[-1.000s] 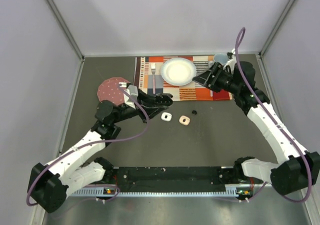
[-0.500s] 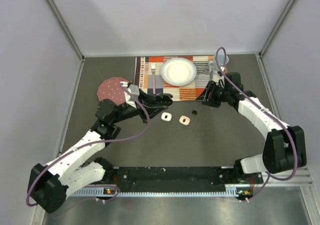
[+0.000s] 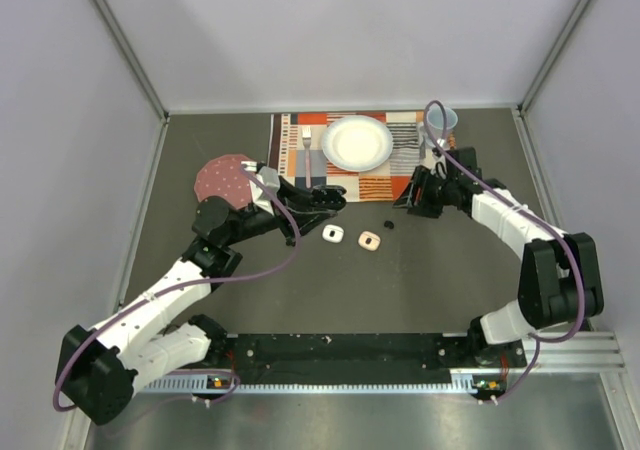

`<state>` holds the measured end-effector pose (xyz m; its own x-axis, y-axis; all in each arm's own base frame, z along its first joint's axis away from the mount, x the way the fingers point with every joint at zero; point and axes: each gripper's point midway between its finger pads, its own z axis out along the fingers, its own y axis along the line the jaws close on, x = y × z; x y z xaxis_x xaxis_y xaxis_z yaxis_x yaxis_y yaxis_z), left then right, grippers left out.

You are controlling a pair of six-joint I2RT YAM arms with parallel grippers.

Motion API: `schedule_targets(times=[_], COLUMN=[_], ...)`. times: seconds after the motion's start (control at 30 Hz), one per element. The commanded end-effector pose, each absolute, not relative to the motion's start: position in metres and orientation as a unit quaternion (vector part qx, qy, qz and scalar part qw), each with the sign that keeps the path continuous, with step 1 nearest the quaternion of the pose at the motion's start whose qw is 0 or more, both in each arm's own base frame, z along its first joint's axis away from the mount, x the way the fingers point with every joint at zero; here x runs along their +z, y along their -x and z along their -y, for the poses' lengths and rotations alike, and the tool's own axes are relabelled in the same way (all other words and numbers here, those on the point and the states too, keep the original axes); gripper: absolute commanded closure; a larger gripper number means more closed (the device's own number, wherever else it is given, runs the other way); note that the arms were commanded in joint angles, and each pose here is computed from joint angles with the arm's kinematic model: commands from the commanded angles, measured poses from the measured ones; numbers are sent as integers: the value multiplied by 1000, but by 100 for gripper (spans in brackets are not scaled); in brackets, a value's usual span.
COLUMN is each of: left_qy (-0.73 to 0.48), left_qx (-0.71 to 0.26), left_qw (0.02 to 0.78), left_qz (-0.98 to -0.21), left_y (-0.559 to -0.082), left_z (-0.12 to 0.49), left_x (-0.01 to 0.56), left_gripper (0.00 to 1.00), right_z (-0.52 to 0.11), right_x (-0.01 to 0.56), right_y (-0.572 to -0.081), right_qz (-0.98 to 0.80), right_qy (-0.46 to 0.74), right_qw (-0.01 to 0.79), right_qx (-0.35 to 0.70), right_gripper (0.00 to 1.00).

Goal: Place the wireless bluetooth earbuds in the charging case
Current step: Pick up the right earbud from the center of the board.

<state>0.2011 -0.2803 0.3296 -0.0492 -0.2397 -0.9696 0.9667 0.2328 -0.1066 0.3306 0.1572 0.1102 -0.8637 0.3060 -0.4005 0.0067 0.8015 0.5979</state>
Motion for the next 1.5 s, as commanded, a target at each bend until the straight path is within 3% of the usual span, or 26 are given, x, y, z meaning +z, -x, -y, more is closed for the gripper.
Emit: schedule_targets(times=[0.0, 0.7, 1.47], left_qy=[-356, -355, -350], left_qx=[-504, -503, -508], left_qw=[619, 615, 608], left_qz=[-485, -493, -500], left_y=[-198, -204, -203], left_z=[277, 280, 280], left_x=[357, 353, 348], left_gripper=[100, 100, 100], right_z=[-153, -158, -172], right_x=[119, 66, 32], right_y=[-350, -363, -355], right_qz=[-912, -928, -945], right_qy=[-69, -73, -43], right_qw=[276, 231, 213], right_qx=[295, 283, 246], right_gripper=[49, 61, 65])
